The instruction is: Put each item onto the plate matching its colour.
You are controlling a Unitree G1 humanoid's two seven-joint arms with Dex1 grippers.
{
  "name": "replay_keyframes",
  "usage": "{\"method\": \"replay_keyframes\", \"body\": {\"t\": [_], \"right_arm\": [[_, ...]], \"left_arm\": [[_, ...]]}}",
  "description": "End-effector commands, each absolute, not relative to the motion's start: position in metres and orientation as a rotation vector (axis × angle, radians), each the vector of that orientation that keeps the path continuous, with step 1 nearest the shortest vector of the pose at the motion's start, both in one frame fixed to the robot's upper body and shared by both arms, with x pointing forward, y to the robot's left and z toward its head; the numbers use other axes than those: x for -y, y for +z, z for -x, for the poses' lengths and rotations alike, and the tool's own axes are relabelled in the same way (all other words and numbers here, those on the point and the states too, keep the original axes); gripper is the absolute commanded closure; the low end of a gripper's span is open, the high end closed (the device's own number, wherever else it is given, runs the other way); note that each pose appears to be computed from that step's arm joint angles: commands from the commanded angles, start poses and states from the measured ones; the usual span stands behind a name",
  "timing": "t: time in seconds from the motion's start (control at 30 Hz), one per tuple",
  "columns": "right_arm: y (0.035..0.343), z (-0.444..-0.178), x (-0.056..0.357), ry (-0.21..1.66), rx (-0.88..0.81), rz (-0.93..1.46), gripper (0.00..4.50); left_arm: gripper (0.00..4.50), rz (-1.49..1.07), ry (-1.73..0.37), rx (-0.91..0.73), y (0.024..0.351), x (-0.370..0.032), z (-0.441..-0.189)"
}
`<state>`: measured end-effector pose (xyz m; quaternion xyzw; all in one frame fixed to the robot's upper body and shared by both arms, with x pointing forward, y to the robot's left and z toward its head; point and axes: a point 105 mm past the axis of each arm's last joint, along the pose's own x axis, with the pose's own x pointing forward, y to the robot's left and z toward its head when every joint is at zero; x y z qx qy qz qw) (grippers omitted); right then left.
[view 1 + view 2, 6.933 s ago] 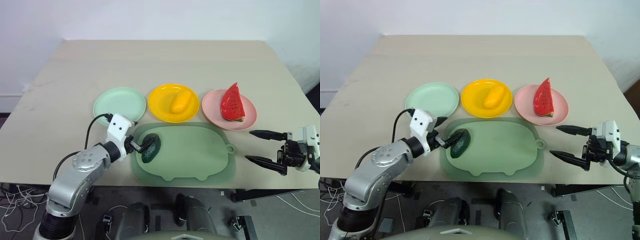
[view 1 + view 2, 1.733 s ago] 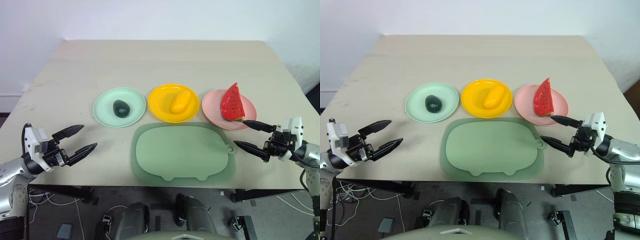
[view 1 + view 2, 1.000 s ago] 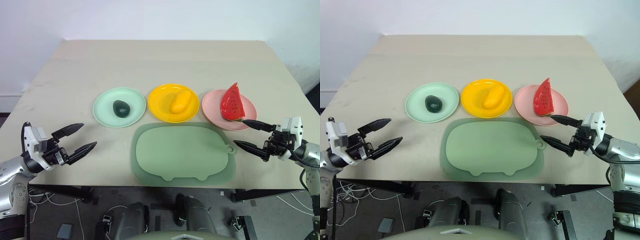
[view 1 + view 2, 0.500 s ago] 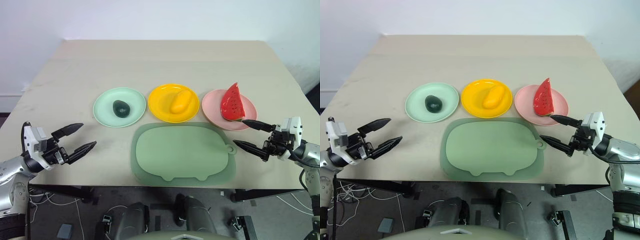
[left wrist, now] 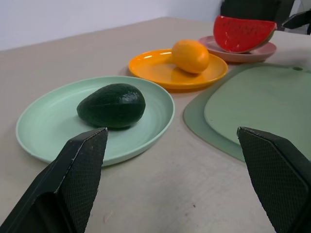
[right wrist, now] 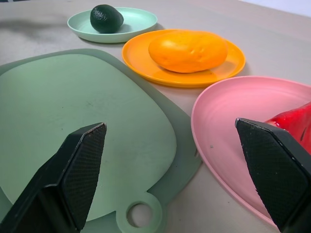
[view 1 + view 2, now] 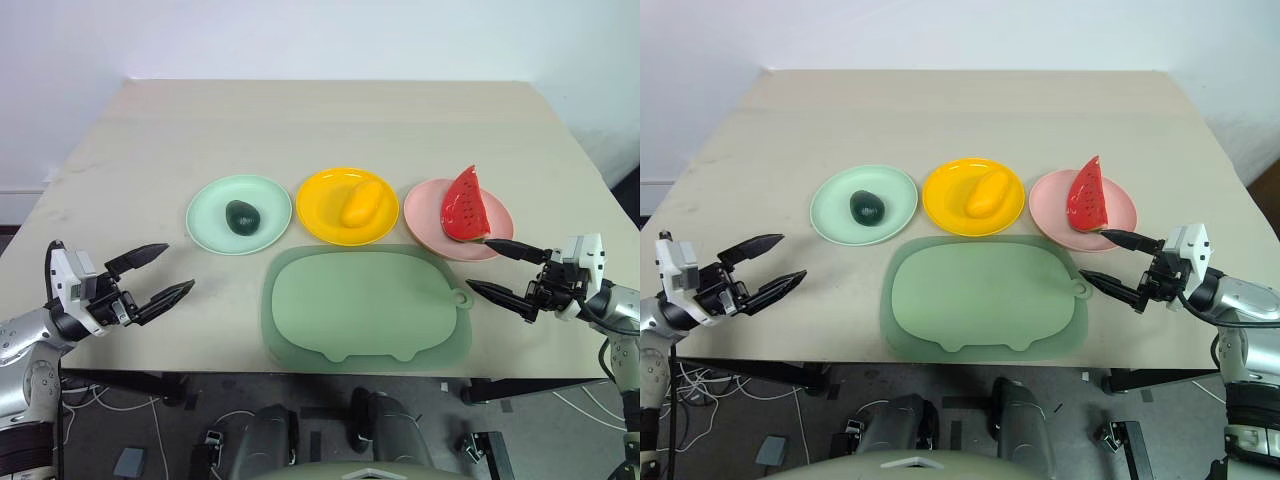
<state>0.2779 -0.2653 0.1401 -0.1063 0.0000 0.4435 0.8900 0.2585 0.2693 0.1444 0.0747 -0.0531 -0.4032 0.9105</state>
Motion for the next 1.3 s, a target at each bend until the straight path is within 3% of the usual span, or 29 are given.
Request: {"method": "replay_keyframes", "body": {"t": [0.03, 1.3], "right_arm": [[0.147, -0.277, 0.266, 0.911, 0.036, 0.239, 0.00], [0.151, -0.265, 0.273, 0.866, 0.048, 0.254, 0.00]], "left_arm": [[0.02, -0.183, -0.836, 0.128, 0.151, -0.271, -0.258], [0.02, -0.171, -0.887, 0.160, 0.151, -0.258, -0.283]]}}
